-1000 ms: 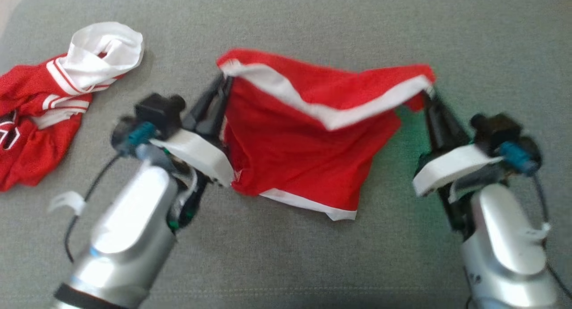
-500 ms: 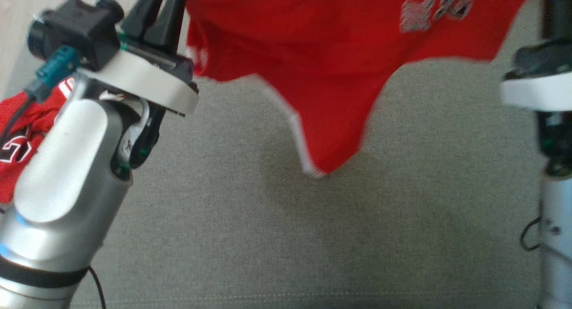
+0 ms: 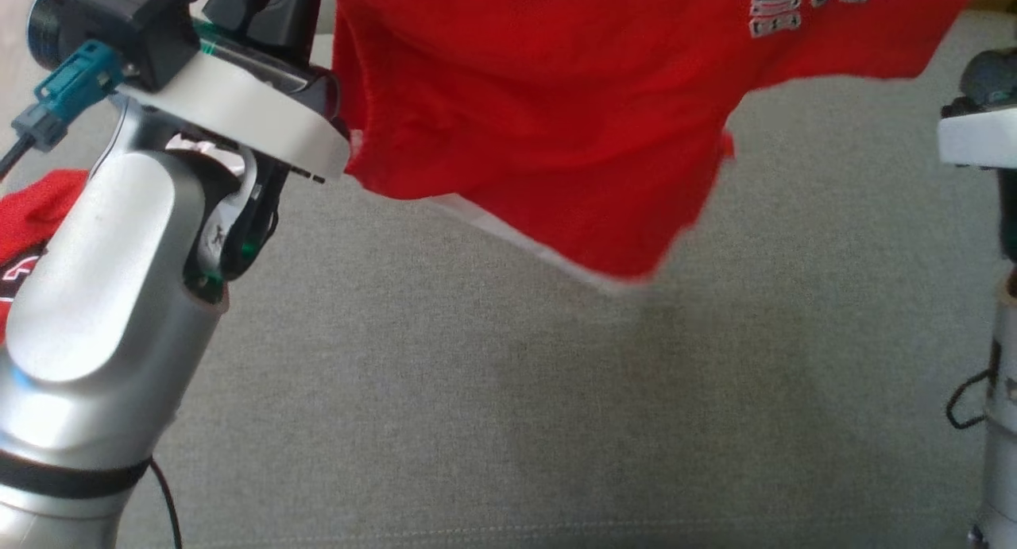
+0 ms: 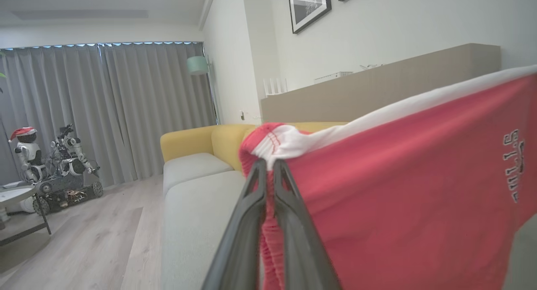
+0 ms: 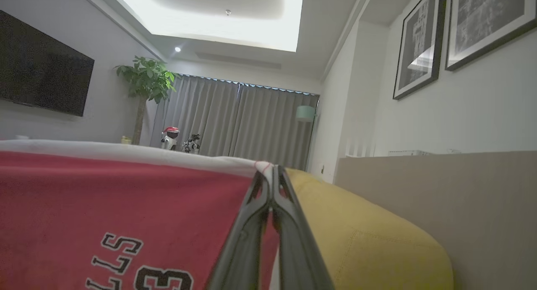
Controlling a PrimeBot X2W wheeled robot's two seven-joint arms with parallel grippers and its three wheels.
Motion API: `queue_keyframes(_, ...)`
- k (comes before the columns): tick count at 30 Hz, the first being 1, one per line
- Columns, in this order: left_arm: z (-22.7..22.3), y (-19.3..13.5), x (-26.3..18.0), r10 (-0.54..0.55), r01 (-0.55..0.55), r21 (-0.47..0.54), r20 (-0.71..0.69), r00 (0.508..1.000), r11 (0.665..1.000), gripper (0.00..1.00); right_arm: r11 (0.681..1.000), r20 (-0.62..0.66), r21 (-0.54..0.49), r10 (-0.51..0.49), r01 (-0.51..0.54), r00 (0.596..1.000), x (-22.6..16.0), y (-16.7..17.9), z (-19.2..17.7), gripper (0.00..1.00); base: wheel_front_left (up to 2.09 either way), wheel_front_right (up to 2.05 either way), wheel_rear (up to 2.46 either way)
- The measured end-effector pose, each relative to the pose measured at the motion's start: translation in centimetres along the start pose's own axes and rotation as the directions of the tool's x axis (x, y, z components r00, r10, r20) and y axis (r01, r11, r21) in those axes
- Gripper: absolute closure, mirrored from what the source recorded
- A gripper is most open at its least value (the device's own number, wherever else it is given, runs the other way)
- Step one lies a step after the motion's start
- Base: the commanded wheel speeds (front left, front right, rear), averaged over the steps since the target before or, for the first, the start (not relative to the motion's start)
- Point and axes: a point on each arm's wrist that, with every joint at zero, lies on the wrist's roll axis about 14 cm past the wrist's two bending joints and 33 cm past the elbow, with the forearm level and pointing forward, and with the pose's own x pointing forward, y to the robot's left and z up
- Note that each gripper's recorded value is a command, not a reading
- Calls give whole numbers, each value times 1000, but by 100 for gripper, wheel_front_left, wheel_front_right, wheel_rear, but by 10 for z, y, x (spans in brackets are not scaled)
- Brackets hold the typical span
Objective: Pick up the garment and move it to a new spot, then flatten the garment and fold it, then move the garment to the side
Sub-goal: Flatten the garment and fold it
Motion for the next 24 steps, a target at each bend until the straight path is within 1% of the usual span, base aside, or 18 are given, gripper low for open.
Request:
queue_keyframes(2,-12,4,2,9,-9,-5,-24,1000,1000,100,1000,-37,26,4,-3,999,2,1,-14,100,0,0,0)
queue_keyframes(3,-24,7,5,11,-12,-22,-45,999,1000,100,999,-69,47,7,-4,998,7,1,-27,100,0,0,0)
queue_keyframes(5,-35,10,12,5,-6,-26,-60,998,1000,100,997,-82,71,16,-11,996,18,3,-36,100,0,0,0)
queue_keyframes(10,-57,27,42,10,-11,-16,-68,998,1000,100,991,-67,129,46,-37,997,61,12,-51,100,0,0,0)
queue_keyframes(11,-57,27,42,10,-11,-16,-68,998,1000,100,991,-67,129,46,-37,997,61,12,-51,100,0,0,0)
queue_keyframes(12,-60,36,57,27,-28,-17,-46,999,999,100,987,-60,152,57,-47,997,80,18,-58,100,0,0,0)
queue_keyframes(16,-58,56,86,84,-83,-40,0,997,996,100,982,-25,179,62,-57,998,114,25,-63,100,0,0,0)
queue_keyframes(18,-61,63,98,107,-107,-57,-1,994,993,100,980,-17,190,66,-61,998,129,29,-68,100,0,0,0)
queue_keyframes(21,-81,70,104,144,-148,-99,-39,989,984,100,978,-78,195,91,-74,993,137,40,-95,100,0,0,0)
queue_keyframes(24,-122,74,99,174,-191,-131,-131,976,973,100,977,-195,202,111,-71,974,130,49,-142,100,0,0,0)
